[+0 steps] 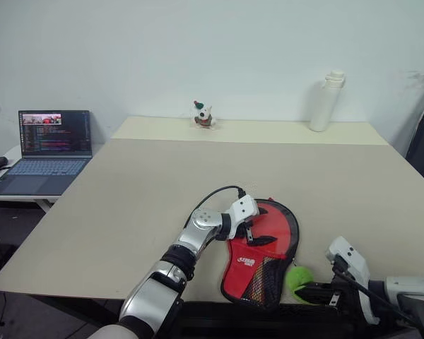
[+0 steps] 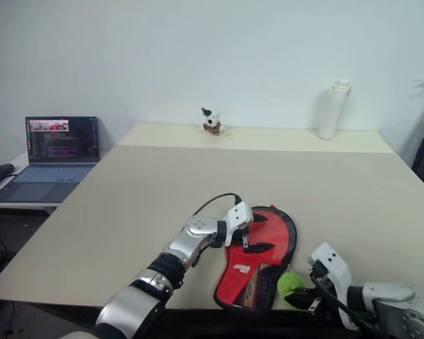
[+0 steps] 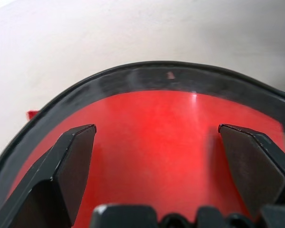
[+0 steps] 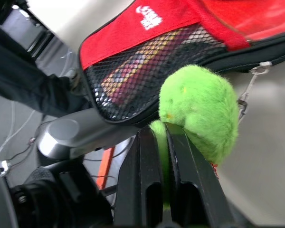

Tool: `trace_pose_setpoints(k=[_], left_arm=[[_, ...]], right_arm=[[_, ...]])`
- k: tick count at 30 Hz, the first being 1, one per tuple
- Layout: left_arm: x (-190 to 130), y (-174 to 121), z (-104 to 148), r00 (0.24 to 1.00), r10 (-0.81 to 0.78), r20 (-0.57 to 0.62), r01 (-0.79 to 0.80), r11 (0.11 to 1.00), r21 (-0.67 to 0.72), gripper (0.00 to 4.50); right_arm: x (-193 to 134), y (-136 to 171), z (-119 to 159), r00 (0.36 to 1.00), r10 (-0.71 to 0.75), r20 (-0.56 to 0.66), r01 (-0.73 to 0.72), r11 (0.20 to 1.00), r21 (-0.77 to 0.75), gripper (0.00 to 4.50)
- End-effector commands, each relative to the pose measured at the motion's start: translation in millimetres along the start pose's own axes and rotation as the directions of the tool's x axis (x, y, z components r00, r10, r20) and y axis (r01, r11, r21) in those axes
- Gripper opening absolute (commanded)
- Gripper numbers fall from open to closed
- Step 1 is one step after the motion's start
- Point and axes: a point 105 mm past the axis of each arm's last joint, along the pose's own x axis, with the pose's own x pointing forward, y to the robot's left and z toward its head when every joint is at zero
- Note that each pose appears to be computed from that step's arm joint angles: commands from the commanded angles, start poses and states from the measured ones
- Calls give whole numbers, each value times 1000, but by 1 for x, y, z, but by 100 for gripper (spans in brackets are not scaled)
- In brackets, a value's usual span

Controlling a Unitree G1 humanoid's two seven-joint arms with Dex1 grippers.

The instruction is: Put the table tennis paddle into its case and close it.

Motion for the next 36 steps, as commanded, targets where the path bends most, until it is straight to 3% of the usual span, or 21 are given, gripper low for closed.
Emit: trace_pose_setpoints(k=[1, 6, 9, 14, 20, 23, 27, 30, 36], left_arm=[[0, -7, -24, 995, -13, -95, 10, 1000, -27, 450], [-1, -8, -26, 995, -10, -100, 7, 1000, -25, 450], [-2, -8, -27, 995, -6, -104, 3, 1000, -24, 450], [-2, -7, -28, 994, 1, -107, -4, 1000, -24, 450], [0, -10, -29, 994, 1, -107, -3, 1000, -22, 450], [-3, -5, -22, 997, 17, -70, -20, 999, -31, 450], [-23, 6, 4, 997, 25, 69, -21, 998, -67, 450], [-36, 8, 12, 991, 13, 133, 5, 991, -132, 450], [-73, 16, 12, 986, 70, 151, -37, 977, -210, 450]], right_arm=[[4, 11, -7, 997, 65, -33, -66, 998, -12, 3], [7, -16, 4, 998, -54, 13, 54, 998, -20, 3], [6, -17, 6, 998, -56, 14, 57, 998, -38, 78], [0, 8, 12, 997, 72, 40, -68, 994, -82, 250], [-4, 19, 21, 988, 125, 91, -115, 988, -106, 250], [-7, -23, 58, 969, -49, 243, 76, 992, -100, 250], [-15, -81, 94, 880, -273, 389, 300, 954, -9, 250], [-11, -83, 96, 885, -238, 399, 269, 963, -23, 250], [8, -100, 97, 876, -255, 410, 283, 959, -8, 250]])
